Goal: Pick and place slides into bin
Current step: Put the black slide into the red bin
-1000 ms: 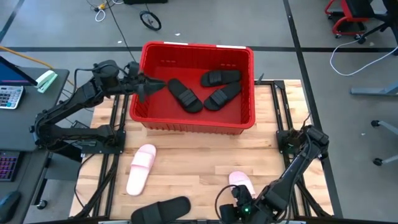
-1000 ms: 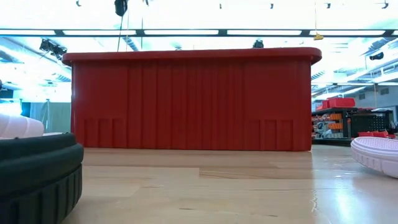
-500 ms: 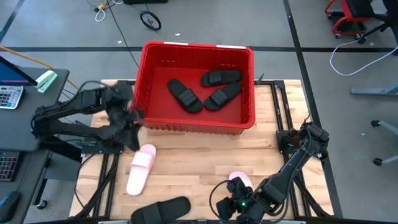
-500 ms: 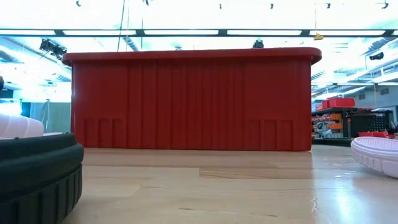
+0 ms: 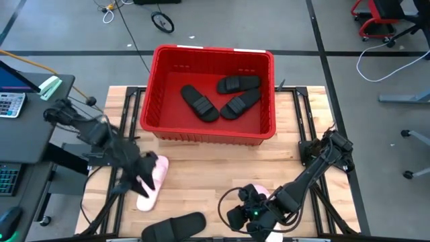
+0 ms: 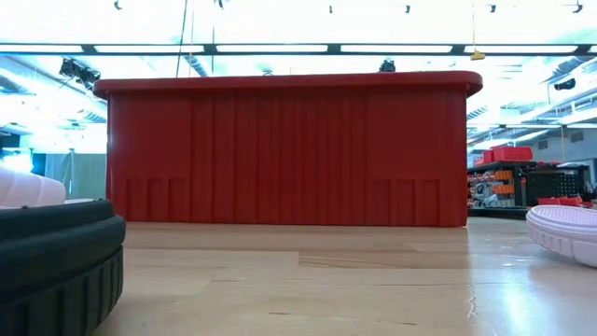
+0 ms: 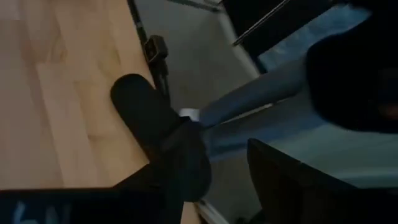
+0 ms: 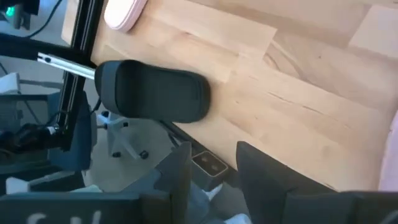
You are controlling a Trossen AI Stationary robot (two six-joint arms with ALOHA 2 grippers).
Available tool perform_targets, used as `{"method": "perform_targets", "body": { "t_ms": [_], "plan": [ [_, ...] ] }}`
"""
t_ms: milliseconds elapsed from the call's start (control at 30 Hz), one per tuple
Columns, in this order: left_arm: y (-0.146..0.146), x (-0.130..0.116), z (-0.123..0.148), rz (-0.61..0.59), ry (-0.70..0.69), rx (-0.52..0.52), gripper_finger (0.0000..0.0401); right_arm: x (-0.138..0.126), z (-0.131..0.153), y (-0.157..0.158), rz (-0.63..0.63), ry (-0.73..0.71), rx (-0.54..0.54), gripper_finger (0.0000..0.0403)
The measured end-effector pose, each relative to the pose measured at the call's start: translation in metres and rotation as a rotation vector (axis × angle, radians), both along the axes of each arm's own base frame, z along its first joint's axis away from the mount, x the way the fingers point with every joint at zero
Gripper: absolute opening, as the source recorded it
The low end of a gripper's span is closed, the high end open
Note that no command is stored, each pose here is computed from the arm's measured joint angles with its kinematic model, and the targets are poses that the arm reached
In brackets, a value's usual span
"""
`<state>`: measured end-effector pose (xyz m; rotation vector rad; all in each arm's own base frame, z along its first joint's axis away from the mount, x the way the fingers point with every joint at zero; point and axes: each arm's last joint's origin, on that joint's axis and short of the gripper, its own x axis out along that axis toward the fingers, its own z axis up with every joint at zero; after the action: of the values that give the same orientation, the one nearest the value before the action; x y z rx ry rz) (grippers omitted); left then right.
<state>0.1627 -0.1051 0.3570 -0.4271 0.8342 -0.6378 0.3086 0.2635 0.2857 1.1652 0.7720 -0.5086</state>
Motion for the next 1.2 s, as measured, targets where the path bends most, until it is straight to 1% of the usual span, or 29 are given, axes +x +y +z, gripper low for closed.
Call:
{"method": "perform_targets", "body": {
  "t_ms": [100,200,300,367,467,567,733,900,967,1200],
  "plan": [
    [-0.024,0.010,-0.016,-0.019,0.018,0.103,0.0178,0.003,0.000,-0.003,-0.010,-0.001,0.001,0.0134],
    [-0.047,0.022,-0.036,-0.104,0.023,0.209,0.0176,0.005,0.000,-0.005,-0.016,-0.003,0.003,0.0134],
    [-0.070,0.038,-0.056,-0.198,0.002,0.272,0.0173,0.006,0.000,-0.006,-0.020,-0.003,0.003,0.0134],
    [-0.083,0.048,-0.070,-0.259,-0.017,0.295,0.0174,0.006,0.000,-0.006,-0.019,-0.003,0.002,0.0134],
    [-0.099,0.063,-0.088,-0.339,-0.031,0.311,0.0179,0.006,0.000,-0.006,-0.015,-0.004,-0.001,0.0134],
    [-0.112,0.077,-0.100,-0.409,-0.058,0.331,0.0183,0.006,0.000,-0.006,-0.013,-0.003,-0.003,0.0134],
    [-0.128,0.095,-0.112,-0.500,-0.112,0.380,0.0188,0.006,0.000,-0.006,-0.013,-0.004,-0.003,0.0134],
    [-0.144,0.108,-0.124,-0.604,-0.080,0.318,0.0184,0.006,0.000,-0.006,-0.013,-0.004,-0.003,0.0134],
    [-0.148,0.112,-0.131,-0.626,-0.051,0.305,0.0184,0.006,0.000,-0.006,-0.013,-0.004,-0.003,0.0134],
    [-0.151,0.122,-0.157,-0.631,0.046,0.342,0.0196,0.006,0.000,-0.006,-0.013,-0.005,-0.001,0.0134]
  ]
}}
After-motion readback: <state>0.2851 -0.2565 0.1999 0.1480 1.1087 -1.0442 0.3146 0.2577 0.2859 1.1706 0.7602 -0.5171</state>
